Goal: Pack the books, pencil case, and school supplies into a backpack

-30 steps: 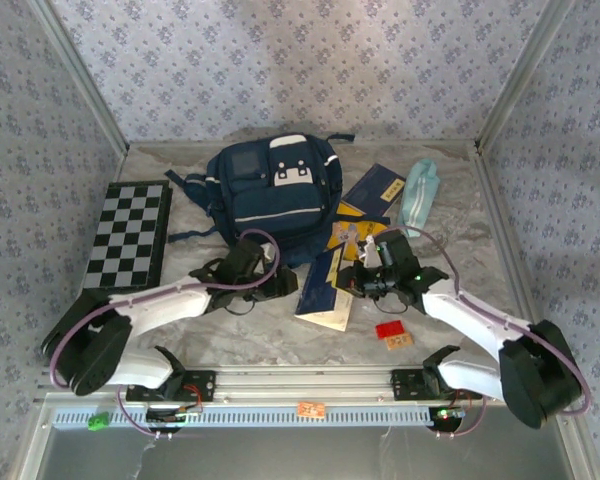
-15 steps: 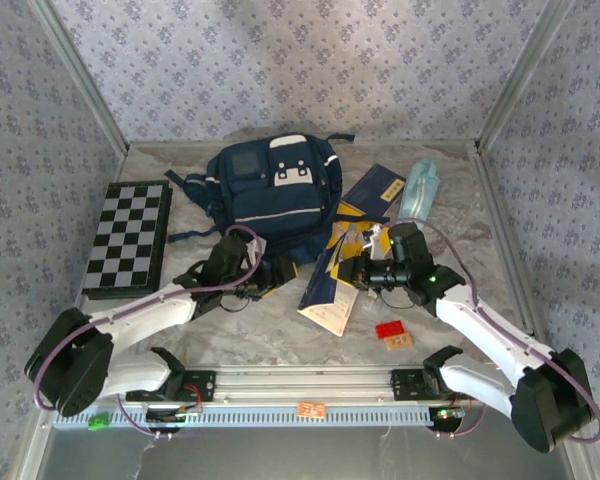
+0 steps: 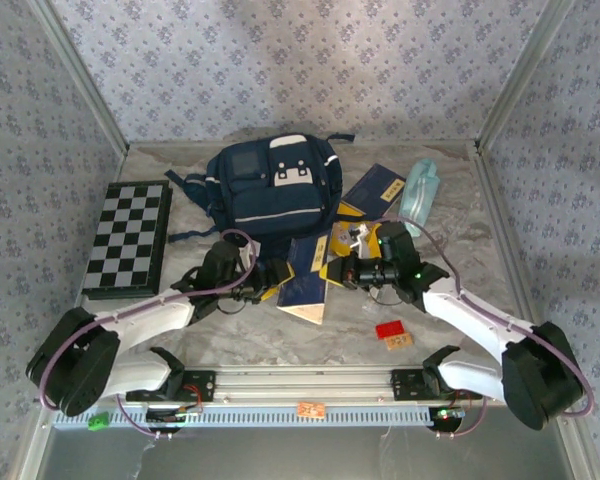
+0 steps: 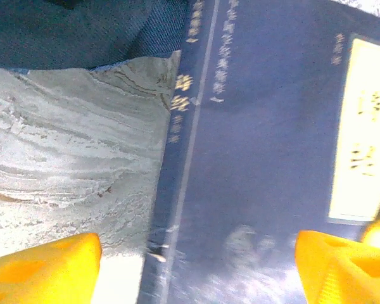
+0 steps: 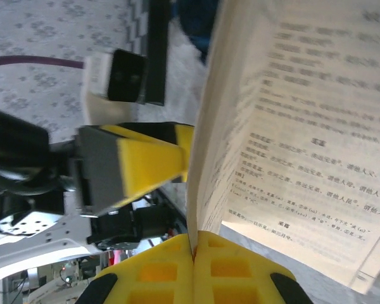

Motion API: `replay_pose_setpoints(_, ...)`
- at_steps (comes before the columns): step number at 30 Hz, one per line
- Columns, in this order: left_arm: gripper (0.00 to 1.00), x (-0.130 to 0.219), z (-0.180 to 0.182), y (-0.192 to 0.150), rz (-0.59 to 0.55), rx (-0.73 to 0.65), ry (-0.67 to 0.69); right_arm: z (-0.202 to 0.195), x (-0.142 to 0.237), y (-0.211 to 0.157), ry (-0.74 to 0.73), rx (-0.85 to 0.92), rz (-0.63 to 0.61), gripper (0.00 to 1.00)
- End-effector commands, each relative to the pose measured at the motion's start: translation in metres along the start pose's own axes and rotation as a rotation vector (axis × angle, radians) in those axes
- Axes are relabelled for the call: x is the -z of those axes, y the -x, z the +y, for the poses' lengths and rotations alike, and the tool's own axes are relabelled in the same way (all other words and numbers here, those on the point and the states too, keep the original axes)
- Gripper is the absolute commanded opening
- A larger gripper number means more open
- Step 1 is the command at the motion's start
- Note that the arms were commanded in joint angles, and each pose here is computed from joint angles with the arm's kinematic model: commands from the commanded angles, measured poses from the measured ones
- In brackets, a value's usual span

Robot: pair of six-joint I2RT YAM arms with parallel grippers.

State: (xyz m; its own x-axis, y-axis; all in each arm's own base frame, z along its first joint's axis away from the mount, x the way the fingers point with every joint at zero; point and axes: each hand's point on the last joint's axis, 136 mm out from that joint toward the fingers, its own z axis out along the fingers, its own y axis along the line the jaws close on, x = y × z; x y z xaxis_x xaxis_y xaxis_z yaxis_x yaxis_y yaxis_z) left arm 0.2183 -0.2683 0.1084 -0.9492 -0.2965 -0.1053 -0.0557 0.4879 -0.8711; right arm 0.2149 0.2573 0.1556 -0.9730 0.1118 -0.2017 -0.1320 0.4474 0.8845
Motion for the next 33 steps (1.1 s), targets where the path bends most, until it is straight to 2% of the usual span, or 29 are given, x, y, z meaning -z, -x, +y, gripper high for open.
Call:
replay_pose_setpoints(1,0.74,-0.003,-0.008,0.002,-0.002,0.002,-0.056,-0.024,-0.002,-0.001,-0.021,-0.032,-0.012,0.00)
replay_pose_setpoints(5,0.67,-0.008,-0.005,0.001,0.001,-0.007,-0.050,-0.042,-0.006,-0.002,-0.046,-0.063,-0.015,0.00)
replay_pose_setpoints(11,0.69,-0.010,0.027,0.002,-0.022,-0.050,0.073,-0.054,-0.012,-0.003,-0.067,-0.079,-0.007,0.00)
replay_pose_setpoints(15,0.72,-0.012,0.030,0.003,-0.036,-0.166,0.096,-0.054,-0.013,-0.002,-0.074,-0.077,-0.005,0.00)
replay_pose_setpoints(19,0.73,-0.023,0.022,0.003,-0.011,-0.266,0.059,-0.054,-0.013,0.000,-0.076,-0.077,-0.007,0.00)
replay_pose_setpoints(24,0.72,-0.039,0.023,0.002,0.019,-0.316,0.033,-0.055,-0.016,0.001,-0.076,-0.081,-0.002,0.00)
replay_pose_setpoints(28,0.67,-0.049,0.000,-0.007,0.049,-0.345,-0.097,-0.056,-0.016,0.000,-0.081,-0.084,0.001,0.00)
replay_pose_setpoints(30,0.65,-0.055,0.000,-0.009,0.057,-0.355,-0.085,-0.057,-0.016,0.000,-0.084,-0.083,0.001,0.00)
replay_pose_setpoints(33,0.57,-0.057,0.000,-0.009,0.052,-0.351,-0.092,-0.058,-0.016,0.000,-0.090,-0.084,-0.002,0.00)
